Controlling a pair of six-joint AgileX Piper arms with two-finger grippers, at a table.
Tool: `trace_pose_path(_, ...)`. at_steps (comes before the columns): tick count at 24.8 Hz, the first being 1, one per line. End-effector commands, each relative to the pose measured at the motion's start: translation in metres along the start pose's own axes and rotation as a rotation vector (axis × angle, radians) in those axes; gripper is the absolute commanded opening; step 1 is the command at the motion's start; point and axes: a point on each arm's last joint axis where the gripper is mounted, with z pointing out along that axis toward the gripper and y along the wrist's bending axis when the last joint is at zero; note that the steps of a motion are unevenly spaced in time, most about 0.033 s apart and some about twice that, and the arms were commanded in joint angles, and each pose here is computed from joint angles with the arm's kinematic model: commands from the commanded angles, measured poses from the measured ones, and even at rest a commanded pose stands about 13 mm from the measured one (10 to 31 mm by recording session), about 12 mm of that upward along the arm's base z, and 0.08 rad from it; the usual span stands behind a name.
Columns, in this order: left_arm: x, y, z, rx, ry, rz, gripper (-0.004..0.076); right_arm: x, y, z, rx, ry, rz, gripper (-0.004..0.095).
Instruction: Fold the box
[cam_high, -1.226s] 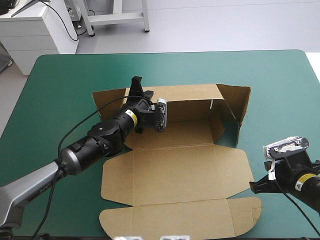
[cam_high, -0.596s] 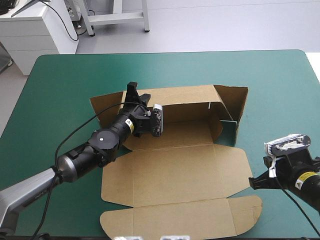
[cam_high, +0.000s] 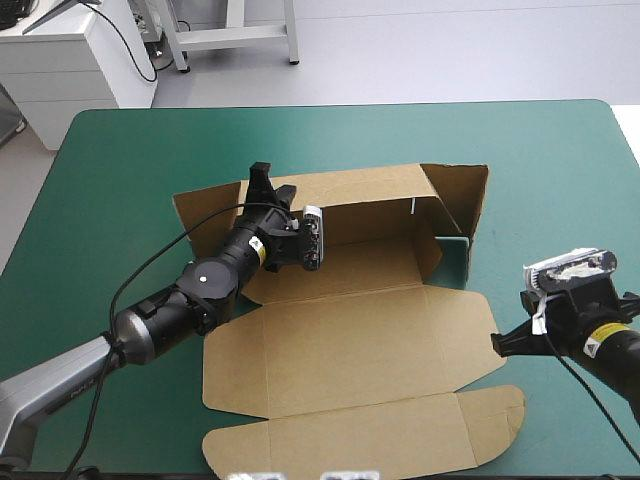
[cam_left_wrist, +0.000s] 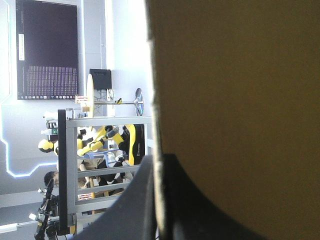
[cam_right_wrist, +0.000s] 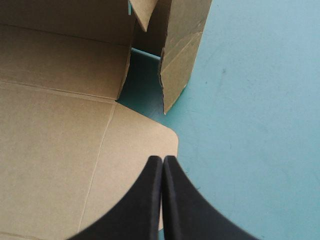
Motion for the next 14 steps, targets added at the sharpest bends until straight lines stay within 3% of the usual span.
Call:
trace_pose_path(1, -0.001, 0.019, -0.013, -0.071, -0.008, -0.032, -0.0008, -0.031, -0.003, -0.003, 0.011, -0.099, 0.003, -0.0019)
trace_pose_path(8, -0.009, 0.016, -0.013, -0.040, -0.095, -0.033, -0.0008, -0.089, -0.007, 0.009, 0.017, -0.119, -0.034, -0.0019)
trace_pose_path(14, -0.006, 0.017, -0.013, -0.049, -0.060, -0.046, -0.0008, -0.150, -0.010, 0.045, 0.018, -0.105, -0.034, -0.0019)
